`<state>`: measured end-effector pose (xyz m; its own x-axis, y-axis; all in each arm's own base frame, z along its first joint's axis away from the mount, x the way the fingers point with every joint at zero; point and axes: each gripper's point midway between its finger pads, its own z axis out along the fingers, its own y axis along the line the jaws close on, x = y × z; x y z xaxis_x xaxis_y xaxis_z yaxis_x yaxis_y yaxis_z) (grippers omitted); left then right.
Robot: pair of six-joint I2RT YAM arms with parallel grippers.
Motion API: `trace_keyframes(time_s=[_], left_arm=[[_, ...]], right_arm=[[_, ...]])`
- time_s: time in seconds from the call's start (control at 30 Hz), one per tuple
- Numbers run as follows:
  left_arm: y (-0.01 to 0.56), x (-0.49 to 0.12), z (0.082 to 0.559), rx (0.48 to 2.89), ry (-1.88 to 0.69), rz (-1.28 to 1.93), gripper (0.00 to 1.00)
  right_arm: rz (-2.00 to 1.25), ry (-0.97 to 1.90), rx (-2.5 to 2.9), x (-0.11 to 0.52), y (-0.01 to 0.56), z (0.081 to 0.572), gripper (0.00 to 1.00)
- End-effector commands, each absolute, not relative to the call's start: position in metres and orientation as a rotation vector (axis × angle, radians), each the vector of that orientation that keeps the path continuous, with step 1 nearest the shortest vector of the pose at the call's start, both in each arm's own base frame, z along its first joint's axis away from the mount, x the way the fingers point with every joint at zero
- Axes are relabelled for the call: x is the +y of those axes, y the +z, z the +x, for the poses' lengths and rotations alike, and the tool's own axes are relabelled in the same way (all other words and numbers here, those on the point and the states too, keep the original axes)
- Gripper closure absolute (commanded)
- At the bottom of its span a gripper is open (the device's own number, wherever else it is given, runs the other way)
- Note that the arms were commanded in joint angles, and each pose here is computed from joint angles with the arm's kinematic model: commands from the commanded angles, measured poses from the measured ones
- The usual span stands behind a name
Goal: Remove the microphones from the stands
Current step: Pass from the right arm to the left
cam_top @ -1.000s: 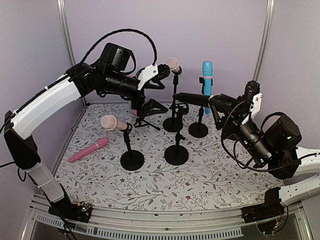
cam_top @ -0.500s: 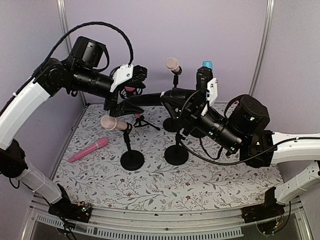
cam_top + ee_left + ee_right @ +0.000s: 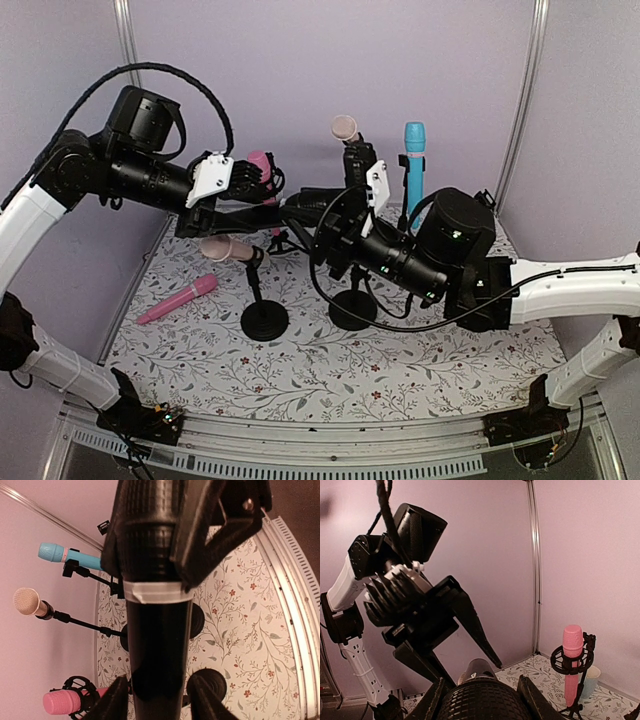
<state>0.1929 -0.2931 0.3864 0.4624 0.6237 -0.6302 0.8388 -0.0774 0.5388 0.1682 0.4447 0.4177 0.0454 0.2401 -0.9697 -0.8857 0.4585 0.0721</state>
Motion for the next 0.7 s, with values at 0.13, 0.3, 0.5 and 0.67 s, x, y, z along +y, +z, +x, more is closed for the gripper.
trace_keyframes(time_s=[0.13,0.3,0.5,0.67], left_arm=[[0.378,-0.298,0.208,1.319,-0.266,1.754,0.25],[0.392,-0.300,0.215,1.290,-0.231,1.720,0.43],[0.416,-0.296,0.219,1.249,-0.188,1.642,0.64],[0.417,-0.296,0.217,1.234,-0.188,1.653,0.46]], right_arm=[[-0.632,1.113,1.050,0.440,0.485,0.146,0.96],[-0.633,1.118,1.043,0.441,0.488,0.146,0.96],[-0.662,1.072,1.044,0.444,0.482,0.147,0.94],[-0.675,1.066,1.058,0.453,0.477,0.150,0.93]])
